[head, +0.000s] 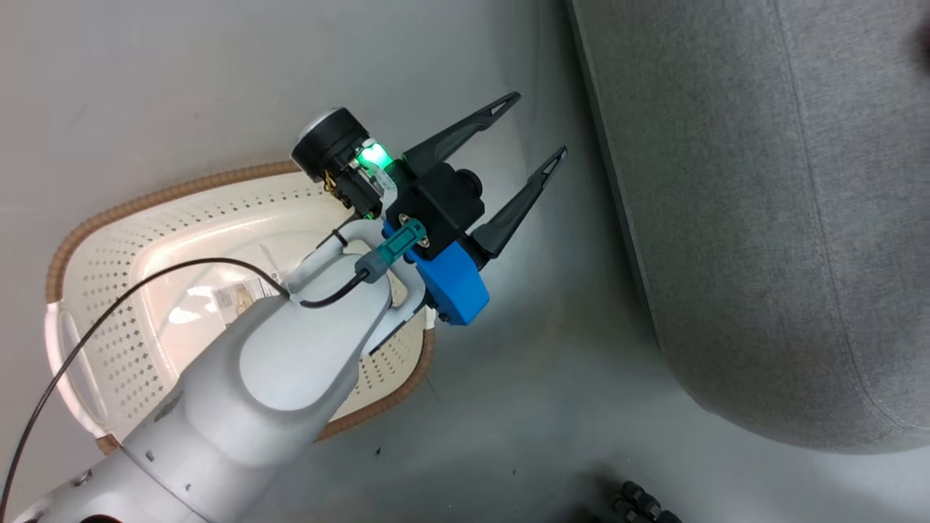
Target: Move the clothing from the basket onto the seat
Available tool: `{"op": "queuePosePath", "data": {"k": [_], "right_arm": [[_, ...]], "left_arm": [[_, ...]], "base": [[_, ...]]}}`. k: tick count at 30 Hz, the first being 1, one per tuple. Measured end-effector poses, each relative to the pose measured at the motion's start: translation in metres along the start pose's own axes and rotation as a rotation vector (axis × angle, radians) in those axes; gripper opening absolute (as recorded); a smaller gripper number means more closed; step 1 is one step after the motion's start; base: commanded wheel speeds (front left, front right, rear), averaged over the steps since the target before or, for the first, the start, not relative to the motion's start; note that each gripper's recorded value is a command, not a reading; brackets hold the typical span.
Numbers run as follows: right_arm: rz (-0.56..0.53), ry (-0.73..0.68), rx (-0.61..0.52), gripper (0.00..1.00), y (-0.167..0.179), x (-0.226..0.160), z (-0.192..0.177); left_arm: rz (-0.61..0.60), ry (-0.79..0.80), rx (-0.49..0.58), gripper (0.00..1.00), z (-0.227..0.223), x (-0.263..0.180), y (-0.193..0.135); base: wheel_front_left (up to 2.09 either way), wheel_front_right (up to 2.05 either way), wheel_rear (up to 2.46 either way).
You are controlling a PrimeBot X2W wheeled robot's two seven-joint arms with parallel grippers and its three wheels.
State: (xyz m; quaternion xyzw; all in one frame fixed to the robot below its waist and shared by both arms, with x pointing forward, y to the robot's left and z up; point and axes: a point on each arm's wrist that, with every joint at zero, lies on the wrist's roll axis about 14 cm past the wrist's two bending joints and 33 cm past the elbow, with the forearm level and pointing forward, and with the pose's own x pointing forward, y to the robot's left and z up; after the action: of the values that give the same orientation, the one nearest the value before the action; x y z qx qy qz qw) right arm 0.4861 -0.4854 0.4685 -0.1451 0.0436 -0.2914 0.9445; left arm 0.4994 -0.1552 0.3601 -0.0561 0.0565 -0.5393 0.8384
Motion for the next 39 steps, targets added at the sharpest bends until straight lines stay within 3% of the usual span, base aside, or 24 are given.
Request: {"op": "queuePosePath", "data": {"k": [8, 16, 28, 39], "right_arm": [[0.057, -0.008, -0.027, 1.0, -0.003, -0.035, 0.009], [0.126, -0.104, 0.012, 1.0, 0.005, -0.066, 0.046], [0.337, -0.251, 0.128, 1.0, 0.069, -0.126, 0.1], [0.549, -0.281, 0.263, 1.0, 0.137, -0.186, 0.121]], "left_arm": [[0.05, -0.035, 0.016, 1.0, 0.035, -0.01, -0.004], [0.185, -0.09, 0.022, 1.0, 0.081, -0.037, 0.004], [0.51, -0.226, 0.058, 1.0, 0.153, -0.127, 0.035], [0.775, -0.279, 0.062, 1.0, 0.168, -0.225, 0.038]], "base": [[0.0, 0.0, 0.0], [0.0, 0.0, 0.0], [0.0, 0.0, 0.0], [0.0, 0.0, 0.0]]}}
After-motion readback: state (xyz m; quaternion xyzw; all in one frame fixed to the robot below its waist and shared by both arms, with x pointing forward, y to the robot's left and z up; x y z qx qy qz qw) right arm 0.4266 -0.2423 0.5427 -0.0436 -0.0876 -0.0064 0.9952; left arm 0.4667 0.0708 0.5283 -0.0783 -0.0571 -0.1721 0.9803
